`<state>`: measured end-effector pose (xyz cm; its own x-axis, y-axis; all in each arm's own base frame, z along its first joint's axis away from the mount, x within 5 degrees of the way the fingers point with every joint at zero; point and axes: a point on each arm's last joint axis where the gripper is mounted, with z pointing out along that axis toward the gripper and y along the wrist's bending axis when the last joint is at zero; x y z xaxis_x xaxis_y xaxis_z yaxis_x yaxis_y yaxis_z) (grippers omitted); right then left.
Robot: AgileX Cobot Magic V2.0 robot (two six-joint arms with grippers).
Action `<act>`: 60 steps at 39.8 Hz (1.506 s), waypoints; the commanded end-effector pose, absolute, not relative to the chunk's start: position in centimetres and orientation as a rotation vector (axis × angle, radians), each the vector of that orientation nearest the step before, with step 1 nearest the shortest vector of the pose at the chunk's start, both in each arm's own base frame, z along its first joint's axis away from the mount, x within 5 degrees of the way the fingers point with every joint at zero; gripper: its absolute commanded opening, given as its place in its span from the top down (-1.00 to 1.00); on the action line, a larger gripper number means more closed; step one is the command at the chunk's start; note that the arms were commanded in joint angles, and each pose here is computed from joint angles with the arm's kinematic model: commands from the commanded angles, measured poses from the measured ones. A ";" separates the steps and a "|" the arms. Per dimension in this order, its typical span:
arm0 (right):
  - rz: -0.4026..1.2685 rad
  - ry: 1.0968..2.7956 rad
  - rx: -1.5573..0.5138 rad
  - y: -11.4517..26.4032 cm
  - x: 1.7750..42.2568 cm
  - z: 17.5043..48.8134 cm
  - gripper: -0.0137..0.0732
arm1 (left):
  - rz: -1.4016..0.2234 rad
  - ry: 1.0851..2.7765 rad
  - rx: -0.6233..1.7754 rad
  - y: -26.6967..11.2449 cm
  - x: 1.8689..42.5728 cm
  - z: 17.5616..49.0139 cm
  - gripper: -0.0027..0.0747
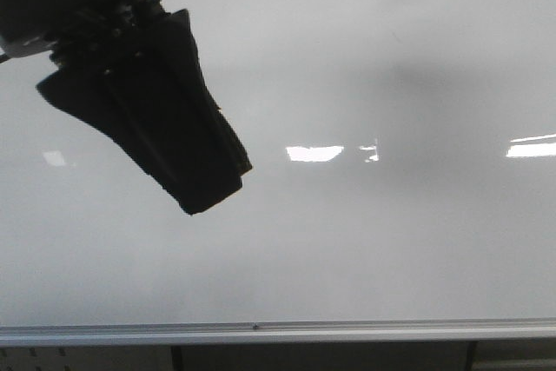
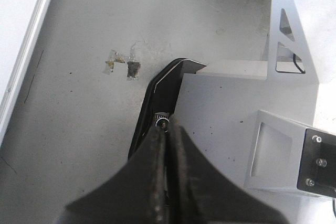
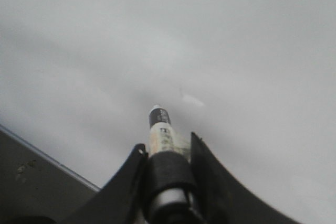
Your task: Write number 0 on whiteboard
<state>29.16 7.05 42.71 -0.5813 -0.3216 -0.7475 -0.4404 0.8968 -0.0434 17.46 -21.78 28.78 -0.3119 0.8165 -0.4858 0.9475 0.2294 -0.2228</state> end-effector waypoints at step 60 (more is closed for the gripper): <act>0.177 2.147 -0.491 8.3 37.0 44.7 0.82 | -0.760 2.171 1.597 -21.9 17.0 31.0 0.98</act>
<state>37.50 8.53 42.48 -0.5979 -0.3086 -0.7398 -0.4246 0.9047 -0.0342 17.46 -21.78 28.78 -0.3136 0.8161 -0.4854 0.9469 0.2309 -0.2237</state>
